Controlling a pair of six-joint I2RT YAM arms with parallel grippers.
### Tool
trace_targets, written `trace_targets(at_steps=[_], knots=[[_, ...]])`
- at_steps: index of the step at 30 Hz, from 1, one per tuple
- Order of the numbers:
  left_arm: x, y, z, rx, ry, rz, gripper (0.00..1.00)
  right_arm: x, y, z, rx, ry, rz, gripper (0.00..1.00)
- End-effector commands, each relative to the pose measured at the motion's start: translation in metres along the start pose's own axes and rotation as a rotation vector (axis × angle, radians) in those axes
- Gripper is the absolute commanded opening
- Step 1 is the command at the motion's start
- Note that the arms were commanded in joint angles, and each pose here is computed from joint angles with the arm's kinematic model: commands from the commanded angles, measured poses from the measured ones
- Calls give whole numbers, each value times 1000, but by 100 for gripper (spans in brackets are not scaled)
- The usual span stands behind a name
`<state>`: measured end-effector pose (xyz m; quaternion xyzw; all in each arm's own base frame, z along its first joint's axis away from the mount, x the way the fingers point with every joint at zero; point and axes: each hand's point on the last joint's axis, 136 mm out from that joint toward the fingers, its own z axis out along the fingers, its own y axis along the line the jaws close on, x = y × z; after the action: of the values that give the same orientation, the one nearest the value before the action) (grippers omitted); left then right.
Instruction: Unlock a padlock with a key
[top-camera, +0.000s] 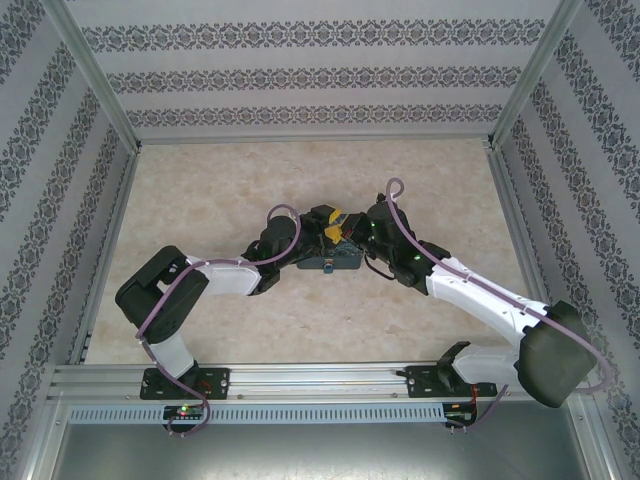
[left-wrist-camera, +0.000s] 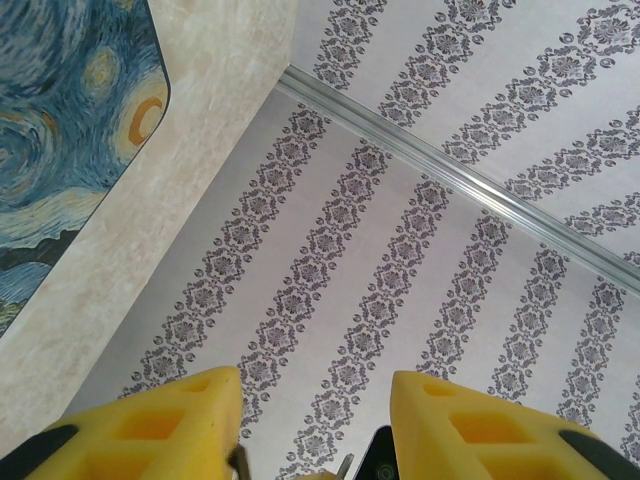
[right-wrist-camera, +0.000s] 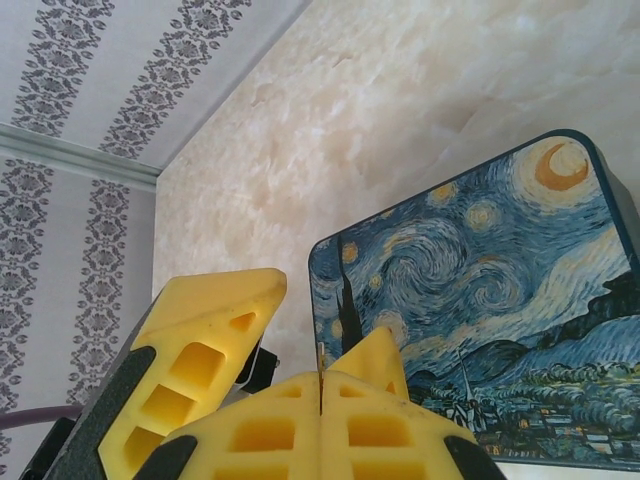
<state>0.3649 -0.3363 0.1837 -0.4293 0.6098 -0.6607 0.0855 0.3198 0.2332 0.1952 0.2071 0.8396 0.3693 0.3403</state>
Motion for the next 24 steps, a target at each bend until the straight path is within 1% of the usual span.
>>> trace_targets(at_steps=[1, 13, 21, 24], knots=[[7, -7, 0, 44, 18, 4, 43, -8, -2, -5, 0, -35, 14, 0], [6, -3, 0, 29, 16, 18, 33, -9, -4, -5, 4, -36, 17, 0], [4, 1, 0, 18, 5, 23, 22, -11, -6, -6, 7, -43, 25, 0], [4, 2, 0, 12, 3, 24, 16, -12, -7, -7, 8, -44, 27, 0]])
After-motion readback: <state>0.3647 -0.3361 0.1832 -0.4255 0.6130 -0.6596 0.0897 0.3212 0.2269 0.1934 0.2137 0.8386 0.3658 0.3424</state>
